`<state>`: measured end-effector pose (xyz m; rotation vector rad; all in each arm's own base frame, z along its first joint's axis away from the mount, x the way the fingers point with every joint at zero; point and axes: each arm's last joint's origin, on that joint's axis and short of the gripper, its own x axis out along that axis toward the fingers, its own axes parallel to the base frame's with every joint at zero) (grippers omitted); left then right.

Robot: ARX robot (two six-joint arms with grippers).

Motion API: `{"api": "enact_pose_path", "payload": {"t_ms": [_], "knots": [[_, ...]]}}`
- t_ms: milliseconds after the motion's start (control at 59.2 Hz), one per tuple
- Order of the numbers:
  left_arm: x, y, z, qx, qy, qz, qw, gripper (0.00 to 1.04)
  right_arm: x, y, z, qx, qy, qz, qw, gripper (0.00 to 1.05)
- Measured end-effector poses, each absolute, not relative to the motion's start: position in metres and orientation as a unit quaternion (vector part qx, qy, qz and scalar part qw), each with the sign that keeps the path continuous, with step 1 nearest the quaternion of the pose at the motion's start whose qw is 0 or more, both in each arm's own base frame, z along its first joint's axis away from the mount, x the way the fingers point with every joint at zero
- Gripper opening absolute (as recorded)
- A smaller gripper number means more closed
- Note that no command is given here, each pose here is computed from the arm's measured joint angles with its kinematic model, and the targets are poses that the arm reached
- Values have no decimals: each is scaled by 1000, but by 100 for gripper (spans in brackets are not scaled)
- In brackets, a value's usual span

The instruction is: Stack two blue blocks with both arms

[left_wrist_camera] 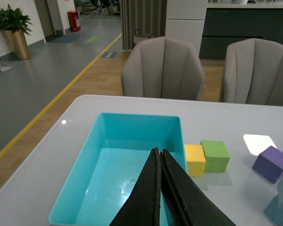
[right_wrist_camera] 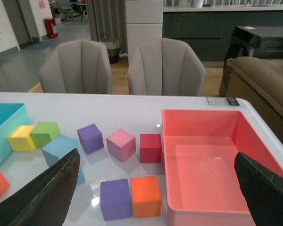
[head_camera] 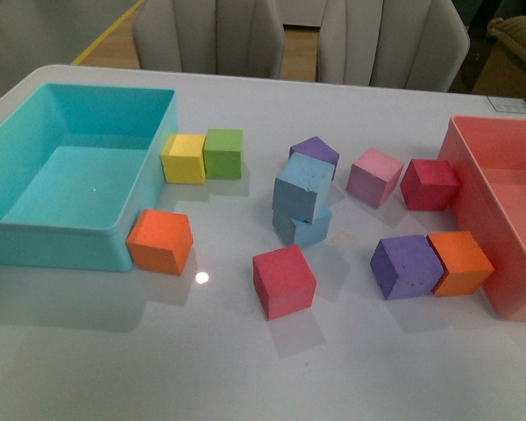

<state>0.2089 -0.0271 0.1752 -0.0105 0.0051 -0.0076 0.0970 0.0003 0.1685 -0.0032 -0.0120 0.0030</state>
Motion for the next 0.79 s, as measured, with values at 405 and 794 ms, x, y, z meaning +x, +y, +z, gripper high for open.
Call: {"api": "enact_pose_path", "payload": {"t_ms": [405, 794], "knots": [[164, -3, 163, -5, 7, -7, 1000, 2, 97, 0, 169, -2, -6, 2, 1000, 96], [139, -1, 166, -4, 2, -2, 1000, 2, 97, 0, 169, -2, -6, 2, 1000, 96]]}}
